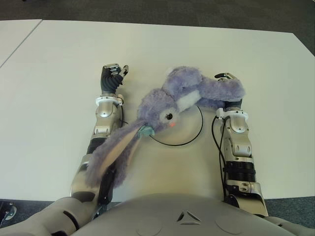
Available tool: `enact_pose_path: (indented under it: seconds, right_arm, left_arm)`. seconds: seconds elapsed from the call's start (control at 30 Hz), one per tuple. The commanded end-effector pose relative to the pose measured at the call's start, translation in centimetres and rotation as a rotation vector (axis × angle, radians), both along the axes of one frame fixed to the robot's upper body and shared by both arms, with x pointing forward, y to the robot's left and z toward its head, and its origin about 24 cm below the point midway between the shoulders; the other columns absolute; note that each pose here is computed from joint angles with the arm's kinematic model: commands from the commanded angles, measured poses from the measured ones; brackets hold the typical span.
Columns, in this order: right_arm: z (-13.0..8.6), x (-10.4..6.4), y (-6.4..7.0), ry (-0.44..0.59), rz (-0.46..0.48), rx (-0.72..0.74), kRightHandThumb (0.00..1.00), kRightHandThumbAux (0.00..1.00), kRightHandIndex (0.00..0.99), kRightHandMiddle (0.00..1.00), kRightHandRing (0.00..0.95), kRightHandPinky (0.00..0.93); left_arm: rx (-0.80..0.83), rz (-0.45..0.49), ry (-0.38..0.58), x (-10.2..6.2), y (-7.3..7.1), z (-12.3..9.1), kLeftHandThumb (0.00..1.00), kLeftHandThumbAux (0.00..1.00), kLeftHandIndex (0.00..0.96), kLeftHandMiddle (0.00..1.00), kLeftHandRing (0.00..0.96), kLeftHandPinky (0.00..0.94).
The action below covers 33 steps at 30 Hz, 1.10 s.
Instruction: Put the doll into the plate.
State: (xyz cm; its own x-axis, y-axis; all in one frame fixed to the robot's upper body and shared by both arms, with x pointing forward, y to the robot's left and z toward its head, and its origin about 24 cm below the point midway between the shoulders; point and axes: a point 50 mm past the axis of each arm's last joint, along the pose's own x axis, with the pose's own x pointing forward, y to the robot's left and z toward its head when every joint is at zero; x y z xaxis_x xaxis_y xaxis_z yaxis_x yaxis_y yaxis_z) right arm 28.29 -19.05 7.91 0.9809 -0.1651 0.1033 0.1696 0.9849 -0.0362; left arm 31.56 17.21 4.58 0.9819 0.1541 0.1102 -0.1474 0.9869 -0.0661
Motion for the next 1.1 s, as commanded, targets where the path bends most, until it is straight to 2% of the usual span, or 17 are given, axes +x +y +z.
enact_pose_path:
  seconds: [0.03,0.3,0.97,1.1]
  right_arm:
    - [-1.25,-0.75,0.36,0.057,-0.004,0.021,0.719,0.715,0.441,0.896,0.888,0.896]
    - [-1.12,-0.9,0.58,0.061,-0.003,0.023,0.719,0.715,0.441,0.893,0.887,0.894]
    - [-1.06,-1.07,0.86,0.062,0.01,0.031,0.719,0.715,0.441,0.889,0.884,0.892]
    - [-1.04,-1.07,0.88,0.063,0.013,0.029,0.719,0.715,0.441,0.889,0.884,0.891]
  left_arm:
    - [-0.025,0.015,0.111,-1.81,0.37,-3.06,0.392,0.783,0.777,0.846,0.849,0.829]
    - [-0.017,0.023,0.108,-2.0,0.34,-2.91,0.436,0.759,0.776,0.855,0.853,0.842]
    - [-0.013,0.021,0.103,-2.19,0.31,-2.77,0.446,0.753,0.78,0.861,0.856,0.849]
    - [-0.013,0.02,0.107,-2.22,0.33,-2.78,0.44,0.76,0.78,0.858,0.856,0.826]
